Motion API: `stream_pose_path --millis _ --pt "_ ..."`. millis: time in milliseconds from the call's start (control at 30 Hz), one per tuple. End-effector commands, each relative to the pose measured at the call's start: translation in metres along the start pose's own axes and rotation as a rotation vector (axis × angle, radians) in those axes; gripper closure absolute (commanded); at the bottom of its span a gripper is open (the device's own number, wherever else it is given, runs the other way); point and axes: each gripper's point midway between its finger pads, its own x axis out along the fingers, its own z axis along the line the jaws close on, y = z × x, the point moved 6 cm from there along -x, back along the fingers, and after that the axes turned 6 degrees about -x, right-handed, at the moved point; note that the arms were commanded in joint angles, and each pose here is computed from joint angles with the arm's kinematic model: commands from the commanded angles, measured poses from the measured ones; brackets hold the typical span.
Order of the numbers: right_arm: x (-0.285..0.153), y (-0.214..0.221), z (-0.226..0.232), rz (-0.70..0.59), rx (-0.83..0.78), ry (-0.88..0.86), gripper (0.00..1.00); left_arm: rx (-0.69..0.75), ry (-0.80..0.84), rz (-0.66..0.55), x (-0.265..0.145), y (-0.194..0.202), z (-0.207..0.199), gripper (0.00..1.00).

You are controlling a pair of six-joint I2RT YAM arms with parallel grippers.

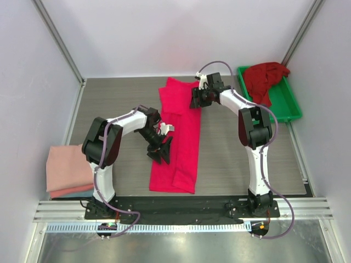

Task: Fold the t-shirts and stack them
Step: Fold the tshirt

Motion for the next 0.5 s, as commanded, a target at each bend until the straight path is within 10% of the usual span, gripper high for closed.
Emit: stream_pose_path --millis 0,467 --pt "0.009 -0.014 -0.004 -0.036 -0.033 0.018 0.44 -0.018 0.047 -0.002 0.006 -0.008 0.002 0.40" --pt "0.061 -0.020 -0.034 -0.046 -0.084 0.124 0.44 -0.079 0.048 0.044 0.019 -0.031 0.011 0.41"
